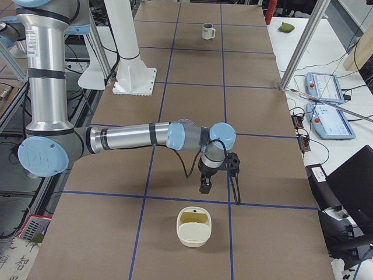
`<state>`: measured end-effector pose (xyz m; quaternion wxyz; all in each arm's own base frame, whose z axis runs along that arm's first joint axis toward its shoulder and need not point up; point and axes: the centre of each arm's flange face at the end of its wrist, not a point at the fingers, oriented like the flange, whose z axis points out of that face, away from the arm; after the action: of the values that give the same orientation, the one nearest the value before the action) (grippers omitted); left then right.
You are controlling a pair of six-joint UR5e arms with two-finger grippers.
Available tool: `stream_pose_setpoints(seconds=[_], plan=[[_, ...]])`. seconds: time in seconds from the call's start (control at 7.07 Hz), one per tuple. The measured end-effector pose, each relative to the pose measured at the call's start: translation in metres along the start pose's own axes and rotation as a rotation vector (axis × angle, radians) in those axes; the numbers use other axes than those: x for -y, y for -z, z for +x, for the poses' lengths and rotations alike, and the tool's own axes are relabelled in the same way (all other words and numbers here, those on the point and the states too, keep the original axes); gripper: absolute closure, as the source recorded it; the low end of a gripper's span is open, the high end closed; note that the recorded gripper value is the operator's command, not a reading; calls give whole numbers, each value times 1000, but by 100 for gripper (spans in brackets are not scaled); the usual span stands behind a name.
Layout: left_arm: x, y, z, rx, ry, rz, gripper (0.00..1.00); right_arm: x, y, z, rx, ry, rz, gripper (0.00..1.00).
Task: Left arm hands cup to right arm to dump lemon
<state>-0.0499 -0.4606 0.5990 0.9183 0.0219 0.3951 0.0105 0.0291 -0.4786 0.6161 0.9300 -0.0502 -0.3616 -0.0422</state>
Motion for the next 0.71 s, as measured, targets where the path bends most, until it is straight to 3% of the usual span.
stream_pose_setpoints(seconds=[0.71], plan=[[1,0,0,-1,2,0,0,5,4,-5,-1,20,19,0]])
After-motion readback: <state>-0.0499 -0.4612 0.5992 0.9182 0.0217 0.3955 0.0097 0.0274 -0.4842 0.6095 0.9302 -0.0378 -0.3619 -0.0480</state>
